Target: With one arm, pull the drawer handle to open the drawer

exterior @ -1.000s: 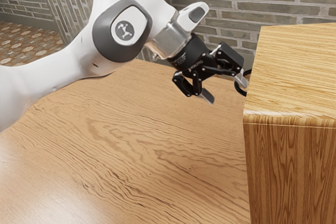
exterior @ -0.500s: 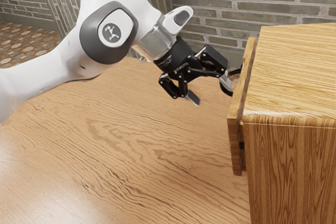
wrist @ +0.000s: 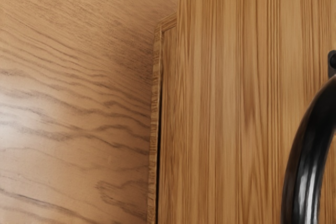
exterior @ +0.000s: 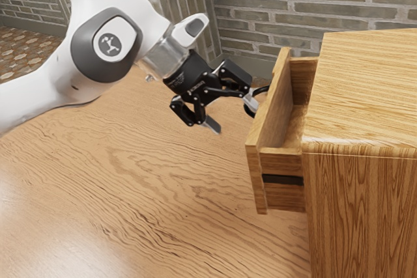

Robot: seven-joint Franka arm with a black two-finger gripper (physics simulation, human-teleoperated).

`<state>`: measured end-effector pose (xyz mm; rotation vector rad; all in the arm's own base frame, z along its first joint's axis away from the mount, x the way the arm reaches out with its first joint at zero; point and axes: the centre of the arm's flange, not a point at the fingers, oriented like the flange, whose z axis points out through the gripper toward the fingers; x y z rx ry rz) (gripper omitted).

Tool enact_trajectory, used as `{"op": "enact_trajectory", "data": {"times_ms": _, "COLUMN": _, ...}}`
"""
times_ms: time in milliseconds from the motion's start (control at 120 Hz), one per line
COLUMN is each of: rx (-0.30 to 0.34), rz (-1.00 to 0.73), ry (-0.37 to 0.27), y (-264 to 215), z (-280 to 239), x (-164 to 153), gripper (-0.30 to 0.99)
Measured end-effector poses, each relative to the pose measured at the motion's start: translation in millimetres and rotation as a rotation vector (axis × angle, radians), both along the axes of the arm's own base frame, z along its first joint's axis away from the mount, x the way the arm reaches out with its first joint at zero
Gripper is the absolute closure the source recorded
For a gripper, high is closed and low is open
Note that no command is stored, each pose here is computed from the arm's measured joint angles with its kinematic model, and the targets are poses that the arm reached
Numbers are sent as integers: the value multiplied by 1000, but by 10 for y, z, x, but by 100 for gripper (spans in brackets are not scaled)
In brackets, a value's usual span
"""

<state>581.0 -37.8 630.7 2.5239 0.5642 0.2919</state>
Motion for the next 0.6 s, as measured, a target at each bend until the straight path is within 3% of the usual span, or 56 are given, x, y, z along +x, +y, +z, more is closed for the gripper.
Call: {"op": "enact_trajectory", "data": {"times_ms": 600, "rx": -4, "rz": 67, "ry": 2, "y": 508, "z": 45, "x": -262, "gripper": 0}}
